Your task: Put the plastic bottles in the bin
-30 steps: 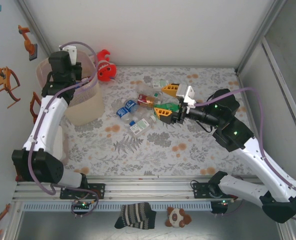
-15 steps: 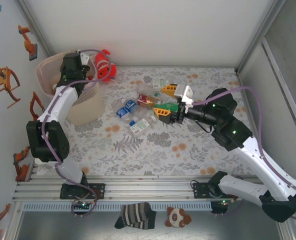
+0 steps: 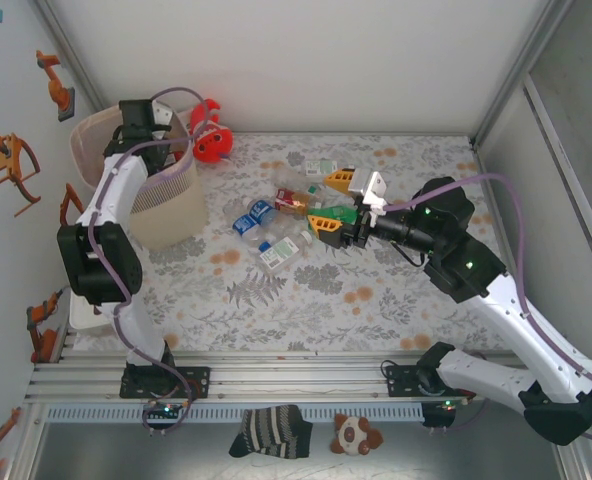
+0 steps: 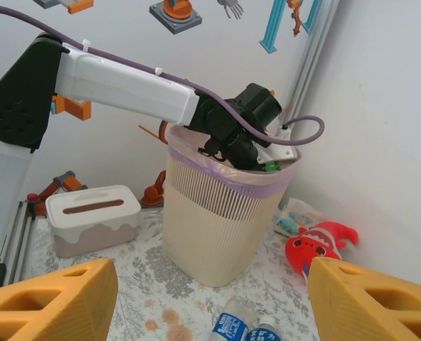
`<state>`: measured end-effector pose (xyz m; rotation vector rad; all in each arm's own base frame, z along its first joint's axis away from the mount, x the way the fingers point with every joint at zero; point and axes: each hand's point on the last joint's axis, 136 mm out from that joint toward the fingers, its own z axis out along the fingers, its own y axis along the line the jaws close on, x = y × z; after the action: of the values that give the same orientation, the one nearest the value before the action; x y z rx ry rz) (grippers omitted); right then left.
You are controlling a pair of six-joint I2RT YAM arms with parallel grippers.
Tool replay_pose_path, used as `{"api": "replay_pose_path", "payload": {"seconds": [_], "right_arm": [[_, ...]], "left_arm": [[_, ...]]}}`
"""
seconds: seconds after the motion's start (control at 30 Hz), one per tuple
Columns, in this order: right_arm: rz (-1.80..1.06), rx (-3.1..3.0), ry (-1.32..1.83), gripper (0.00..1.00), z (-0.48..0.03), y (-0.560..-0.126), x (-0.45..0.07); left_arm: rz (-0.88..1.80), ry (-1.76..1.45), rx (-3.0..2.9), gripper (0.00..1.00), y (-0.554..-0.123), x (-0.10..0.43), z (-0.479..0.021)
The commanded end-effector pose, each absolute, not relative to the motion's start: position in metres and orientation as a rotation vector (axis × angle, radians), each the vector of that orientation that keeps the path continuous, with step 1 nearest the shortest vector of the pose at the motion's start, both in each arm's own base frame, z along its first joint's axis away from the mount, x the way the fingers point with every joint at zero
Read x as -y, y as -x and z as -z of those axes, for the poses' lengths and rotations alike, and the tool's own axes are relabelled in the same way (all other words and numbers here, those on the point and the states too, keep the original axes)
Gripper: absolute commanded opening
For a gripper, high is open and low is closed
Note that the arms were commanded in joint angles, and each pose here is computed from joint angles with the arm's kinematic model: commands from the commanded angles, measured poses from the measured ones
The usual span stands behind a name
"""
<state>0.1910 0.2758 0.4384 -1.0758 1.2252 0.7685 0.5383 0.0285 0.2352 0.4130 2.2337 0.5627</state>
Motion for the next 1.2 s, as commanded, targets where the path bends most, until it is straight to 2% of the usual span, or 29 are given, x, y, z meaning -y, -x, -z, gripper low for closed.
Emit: {"api": "replay_pose_path", "payload": {"seconds": [0.0,0.2,0.5,0.93,1.07,1.17], "right_arm": [[-0.755,-1.197,1.079,0.7,-0.444,-0.189,-0.276],[-0.774,-1.192,1.086,0.7,-0.447,-0.189,-0.28],[-0.797,-1.188,1.076,0.7,-0.449,-0.188,-0.28],[-0.799,-1.182,1.073,0.7,-0.451,-0.187,-0.28],[-0.801,-1.182,1.074,0.7,-0.45,-0.187,-0.281],[-0.801,-1.182,1.074,0.7,-0.45,-0.188,-0.281]], "left_arm": [[-0.395,-0.437,-2.402,0.58,-0.518,-0.019,-0.2],[-0.102,-0.401,-2.462,0.71,-0.505,-0.005,-0.192],[0.269,-0.346,-2.44,0.78,-0.489,0.013,-0.206],[0.238,-0.324,-2.203,0.98,-0.479,0.018,-0.289],[0.245,-0.3,-2.127,0.98,-0.479,0.019,-0.311],[0.275,-0.289,-2.084,0.93,-0.481,0.023,-0.323]]}}
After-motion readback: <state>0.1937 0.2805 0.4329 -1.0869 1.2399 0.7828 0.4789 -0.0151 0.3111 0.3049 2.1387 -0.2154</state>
